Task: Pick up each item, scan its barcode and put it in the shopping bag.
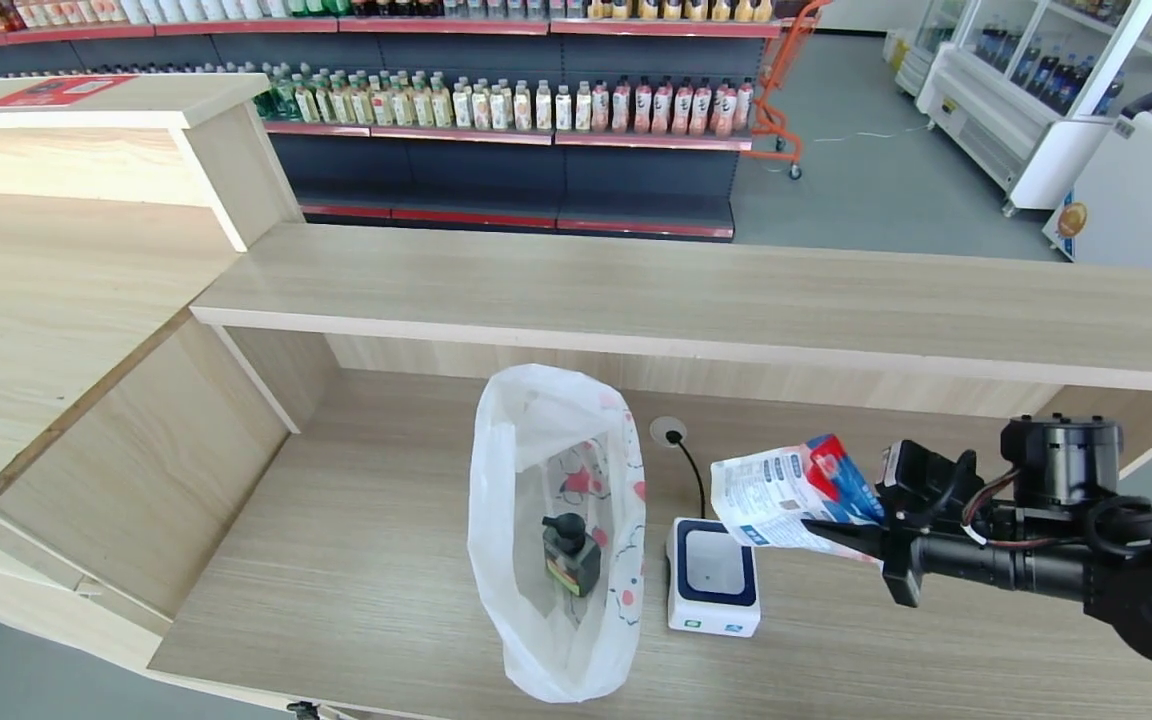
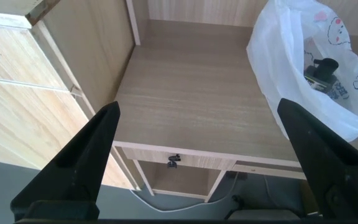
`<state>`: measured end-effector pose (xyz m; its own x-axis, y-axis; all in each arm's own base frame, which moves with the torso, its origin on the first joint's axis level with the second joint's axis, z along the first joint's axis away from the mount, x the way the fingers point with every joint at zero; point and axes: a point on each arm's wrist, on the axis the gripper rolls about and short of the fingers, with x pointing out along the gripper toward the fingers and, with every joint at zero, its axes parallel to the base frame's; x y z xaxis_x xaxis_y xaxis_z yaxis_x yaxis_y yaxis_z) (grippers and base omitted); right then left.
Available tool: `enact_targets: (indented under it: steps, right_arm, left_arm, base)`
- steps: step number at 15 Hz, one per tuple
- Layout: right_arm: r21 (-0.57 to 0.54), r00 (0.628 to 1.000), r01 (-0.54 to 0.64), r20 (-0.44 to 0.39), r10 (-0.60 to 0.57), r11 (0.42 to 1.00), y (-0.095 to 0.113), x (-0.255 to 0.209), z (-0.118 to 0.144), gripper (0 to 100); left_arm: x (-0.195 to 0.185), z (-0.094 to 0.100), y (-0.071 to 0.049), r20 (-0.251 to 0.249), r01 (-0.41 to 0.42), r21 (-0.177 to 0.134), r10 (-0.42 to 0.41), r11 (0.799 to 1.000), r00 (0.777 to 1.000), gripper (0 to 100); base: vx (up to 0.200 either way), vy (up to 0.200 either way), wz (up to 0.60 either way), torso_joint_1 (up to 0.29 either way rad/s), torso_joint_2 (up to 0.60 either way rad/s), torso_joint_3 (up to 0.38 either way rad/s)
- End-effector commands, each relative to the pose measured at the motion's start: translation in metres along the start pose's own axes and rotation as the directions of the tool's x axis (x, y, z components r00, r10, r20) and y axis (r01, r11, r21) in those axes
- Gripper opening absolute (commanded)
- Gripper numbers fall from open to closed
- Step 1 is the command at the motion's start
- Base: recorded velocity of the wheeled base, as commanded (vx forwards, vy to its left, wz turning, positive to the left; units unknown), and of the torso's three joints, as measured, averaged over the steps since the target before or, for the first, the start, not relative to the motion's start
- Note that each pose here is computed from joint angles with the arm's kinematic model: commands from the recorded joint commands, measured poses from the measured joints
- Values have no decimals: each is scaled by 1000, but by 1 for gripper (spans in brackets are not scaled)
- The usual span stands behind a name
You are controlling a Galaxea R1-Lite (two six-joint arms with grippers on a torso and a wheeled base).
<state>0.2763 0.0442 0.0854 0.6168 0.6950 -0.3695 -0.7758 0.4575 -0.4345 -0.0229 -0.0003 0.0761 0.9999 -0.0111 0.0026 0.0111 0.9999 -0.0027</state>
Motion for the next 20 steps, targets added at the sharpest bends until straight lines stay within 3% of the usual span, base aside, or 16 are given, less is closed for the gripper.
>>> enact_targets:
  steps: [1,5,9,12,20]
  right_arm:
    - [5,1000,-14,-10,14,1000,2,4,-5,0]
    - [-98,997,-80,14,82,992,10,17,-6,0]
    - [-254,990,-72,99,100,964,10,40,-30,0]
    - [-274,990,-53,114,87,960,11,52,-42,0]
    - [-306,988,-56,121,97,950,12,58,-43,0]
  left_arm:
    - [0,0,0,1,0,0,0,1000,1000,100]
    - [0,0,0,1,0,0,0,1000,1000,100]
    - [0,0,0,1,0,0,0,1000,1000,100]
    - [0,0,0,1,0,0,0,1000,1000,100]
    - [0,0,0,1,0,0,0,1000,1000,100]
  base:
    - [0,0,0,0,0,0]
    - [0,0,0,0,0,0]
    - [0,0,0,0,0,0]
    - [0,0,0,0,0,0]
    - [0,0,0,0,0,0]
